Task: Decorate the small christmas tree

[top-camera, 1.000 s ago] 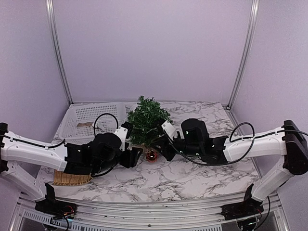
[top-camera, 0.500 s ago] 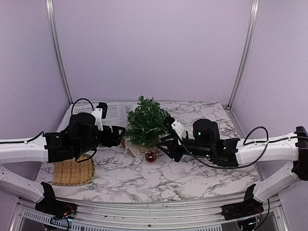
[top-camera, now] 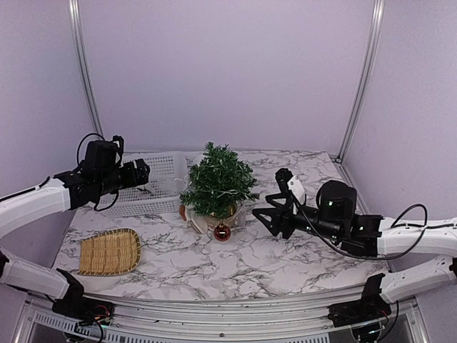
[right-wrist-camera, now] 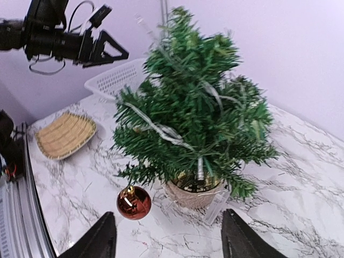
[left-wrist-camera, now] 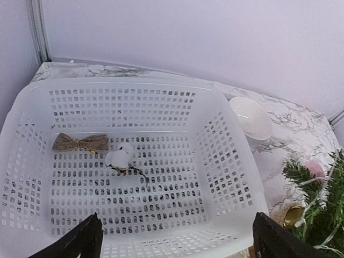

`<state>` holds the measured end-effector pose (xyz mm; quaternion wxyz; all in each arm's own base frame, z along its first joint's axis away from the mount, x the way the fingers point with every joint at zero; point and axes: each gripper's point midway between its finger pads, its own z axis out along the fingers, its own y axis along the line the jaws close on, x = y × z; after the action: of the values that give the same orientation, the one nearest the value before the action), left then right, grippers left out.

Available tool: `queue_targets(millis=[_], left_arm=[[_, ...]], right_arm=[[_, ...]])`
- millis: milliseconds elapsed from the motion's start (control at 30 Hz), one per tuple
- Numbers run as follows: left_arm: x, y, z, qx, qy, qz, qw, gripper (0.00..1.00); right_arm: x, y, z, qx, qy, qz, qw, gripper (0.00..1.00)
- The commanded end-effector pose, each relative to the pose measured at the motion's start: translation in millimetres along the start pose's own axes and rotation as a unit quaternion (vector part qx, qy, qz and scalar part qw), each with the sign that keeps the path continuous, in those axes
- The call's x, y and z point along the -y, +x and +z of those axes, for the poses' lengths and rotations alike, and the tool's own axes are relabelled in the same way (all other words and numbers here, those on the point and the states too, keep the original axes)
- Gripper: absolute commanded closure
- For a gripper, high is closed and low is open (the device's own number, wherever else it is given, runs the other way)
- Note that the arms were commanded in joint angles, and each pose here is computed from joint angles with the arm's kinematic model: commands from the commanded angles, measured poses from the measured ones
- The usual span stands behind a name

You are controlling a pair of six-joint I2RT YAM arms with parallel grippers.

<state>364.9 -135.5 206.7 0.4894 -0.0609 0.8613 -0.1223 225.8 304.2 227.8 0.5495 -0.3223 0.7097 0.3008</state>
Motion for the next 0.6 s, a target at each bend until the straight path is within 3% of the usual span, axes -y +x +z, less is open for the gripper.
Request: queue_targets(millis=[0, 200, 433, 567], left_arm=[[-20, 0, 22, -0.042, -0.018, -0.014, 0.999, 0.01], [-58, -10, 57, -0.061, -0.066, -0.046, 0.995, 0.01], [-62, 0, 97, -0.139, -0.051, -0.038, 0.988, 0.01], [-61, 4, 107, -0.164, -0.054, -0.035, 0.984, 0.01]], right_arm=[[29, -25, -17, 0.053, 0.037, 0.027, 0.998, 0.26], [68, -33, -32, 0.075, 0.085, 0.055, 0.992, 0.02], [133, -24, -40, 0.044, 0.238, 0.100, 0.965, 0.01], [135, -28, -41, 0.009, 0.240, 0.113, 0.964, 0.01]])
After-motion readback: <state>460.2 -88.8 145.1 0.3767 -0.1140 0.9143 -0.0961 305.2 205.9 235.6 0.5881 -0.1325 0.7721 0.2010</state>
